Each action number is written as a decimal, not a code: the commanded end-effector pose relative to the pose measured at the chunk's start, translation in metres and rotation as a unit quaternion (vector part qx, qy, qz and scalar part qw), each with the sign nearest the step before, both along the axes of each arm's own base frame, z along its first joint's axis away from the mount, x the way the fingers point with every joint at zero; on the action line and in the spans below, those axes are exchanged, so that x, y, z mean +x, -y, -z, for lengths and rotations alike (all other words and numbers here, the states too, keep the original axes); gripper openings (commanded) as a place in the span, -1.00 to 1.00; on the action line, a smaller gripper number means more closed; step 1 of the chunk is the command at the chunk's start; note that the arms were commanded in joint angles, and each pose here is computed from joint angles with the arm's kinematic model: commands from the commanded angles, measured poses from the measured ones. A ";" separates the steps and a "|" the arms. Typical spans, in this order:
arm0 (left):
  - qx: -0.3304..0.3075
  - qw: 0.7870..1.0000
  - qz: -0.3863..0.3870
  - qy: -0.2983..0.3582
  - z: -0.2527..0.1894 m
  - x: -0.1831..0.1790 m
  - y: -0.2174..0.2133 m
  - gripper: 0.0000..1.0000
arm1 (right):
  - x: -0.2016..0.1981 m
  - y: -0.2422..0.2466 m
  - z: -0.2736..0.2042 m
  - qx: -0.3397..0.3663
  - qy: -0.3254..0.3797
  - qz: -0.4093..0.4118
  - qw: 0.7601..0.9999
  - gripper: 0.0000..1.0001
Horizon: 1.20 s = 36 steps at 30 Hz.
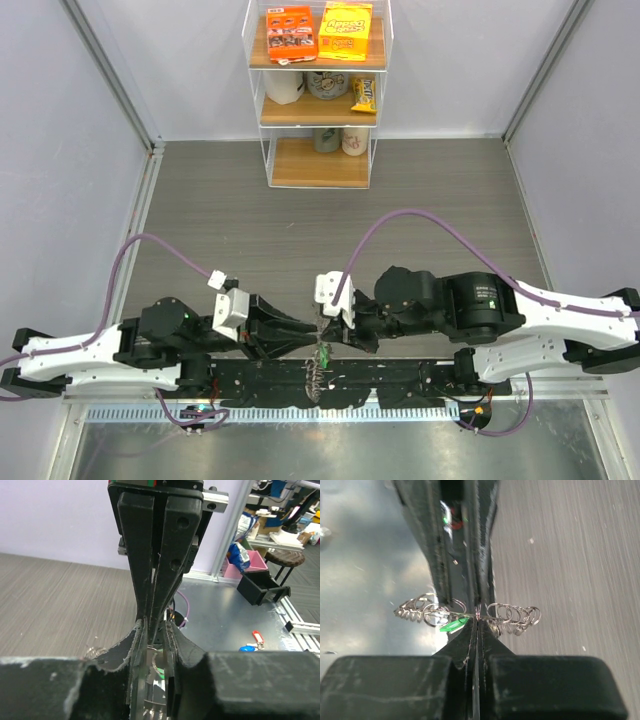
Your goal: Put the keys on the keyring
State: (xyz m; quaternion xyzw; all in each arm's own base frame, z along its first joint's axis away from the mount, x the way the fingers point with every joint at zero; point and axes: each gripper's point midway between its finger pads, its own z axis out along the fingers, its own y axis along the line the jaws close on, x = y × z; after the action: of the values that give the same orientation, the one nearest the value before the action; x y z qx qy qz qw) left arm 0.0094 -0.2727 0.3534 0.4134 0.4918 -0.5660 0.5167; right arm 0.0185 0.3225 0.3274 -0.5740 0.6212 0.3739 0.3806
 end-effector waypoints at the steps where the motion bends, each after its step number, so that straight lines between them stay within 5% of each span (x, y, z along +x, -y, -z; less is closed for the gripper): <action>1: 0.028 0.998 -0.048 -0.026 0.021 0.016 -0.001 -0.47 | 0.025 0.031 0.012 -0.084 0.038 0.061 0.994 -0.89; 17: 0.061 0.986 -0.144 -0.049 0.062 0.047 -0.036 -0.29 | 0.069 0.055 0.041 -0.217 0.081 0.151 0.961 -0.89; 36: 0.068 0.982 -0.169 -0.054 0.085 0.055 -0.042 -0.25 | 0.174 0.027 0.116 -0.209 -0.020 0.240 0.948 -0.89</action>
State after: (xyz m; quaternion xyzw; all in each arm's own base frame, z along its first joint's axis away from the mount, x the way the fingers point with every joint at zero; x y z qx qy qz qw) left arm 0.0594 -0.2320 0.2628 0.3423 0.6222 -0.4569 0.5356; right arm 0.1691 0.2687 0.2140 -0.4827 0.8171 0.1046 0.2972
